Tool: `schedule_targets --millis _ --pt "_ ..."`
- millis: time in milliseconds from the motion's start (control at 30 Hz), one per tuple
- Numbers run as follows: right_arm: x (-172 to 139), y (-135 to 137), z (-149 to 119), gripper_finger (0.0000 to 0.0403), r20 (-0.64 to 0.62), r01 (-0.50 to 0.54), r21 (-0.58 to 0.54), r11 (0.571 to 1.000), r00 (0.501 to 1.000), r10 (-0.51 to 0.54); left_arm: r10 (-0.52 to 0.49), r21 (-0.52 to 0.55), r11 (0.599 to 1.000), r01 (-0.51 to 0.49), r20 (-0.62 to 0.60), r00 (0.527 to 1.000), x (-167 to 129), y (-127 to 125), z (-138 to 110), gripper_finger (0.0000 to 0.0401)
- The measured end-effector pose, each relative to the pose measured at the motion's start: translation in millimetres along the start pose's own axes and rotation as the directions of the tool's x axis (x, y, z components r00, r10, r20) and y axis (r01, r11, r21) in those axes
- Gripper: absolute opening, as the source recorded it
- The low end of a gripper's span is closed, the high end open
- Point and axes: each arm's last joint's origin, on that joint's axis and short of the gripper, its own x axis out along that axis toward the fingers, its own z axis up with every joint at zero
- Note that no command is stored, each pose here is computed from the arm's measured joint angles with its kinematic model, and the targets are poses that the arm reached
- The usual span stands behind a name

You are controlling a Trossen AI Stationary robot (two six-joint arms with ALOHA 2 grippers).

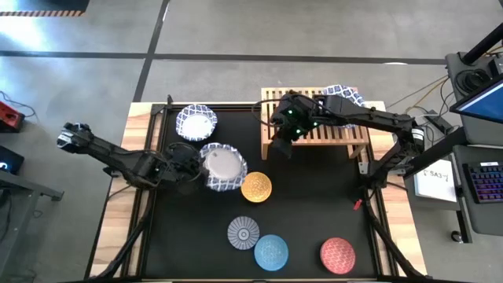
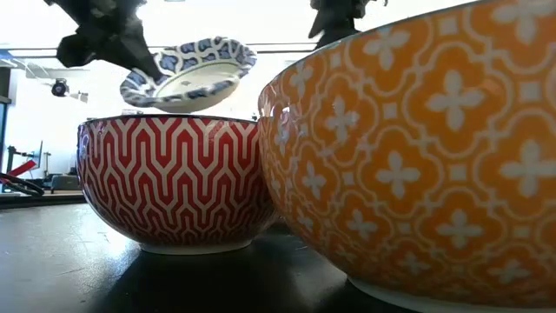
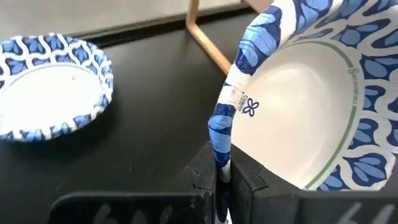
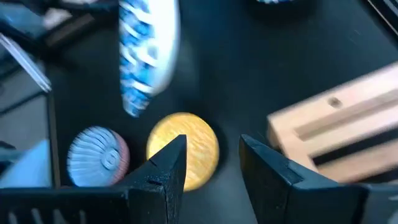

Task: Place and stack bowls onto a shelf
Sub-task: Stack the bottom white bowl on top of the other white bowl on the shelf

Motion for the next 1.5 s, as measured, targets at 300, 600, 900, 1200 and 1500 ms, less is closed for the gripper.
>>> schedule_targets --millis 300,600,900,1200,1500 --pt "0.9 8.4 10.1 0.0134 0.131 0.013 0.055 0.998 0.991 -0.02 -0.02 -0.009 1.0 0.021 0.137 0.99 20.5 -12.4 24.5 0.0" --pt "1.0 10.2 11.4 0.0134 0.15 0.016 0.022 1.0 0.988 -0.019 0.022 -0.054 0.998 -0.013 0.173 0.985 31.0 -8.2 37.0 0.0" --pt "0.5 10.0 14.8 0.0134 0.213 0.128 -0.065 0.99 0.971 -0.111 -0.021 -0.066 0.997 0.039 0.256 0.967 36.9 -15.9 52.3 0.0" --pt "0.2 9.1 15.8 0.0134 0.234 0.179 -0.094 0.979 0.96 -0.153 -0.053 -0.065 0.995 0.072 0.264 0.963 47.5 -21.9 57.4 0.0" --pt "0.1 7.7 15.0 0.0132 0.232 0.217 -0.104 0.971 0.954 -0.188 -0.101 -0.029 0.993 0.114 0.29 0.952 50.0 -29.1 61.1 0.0"
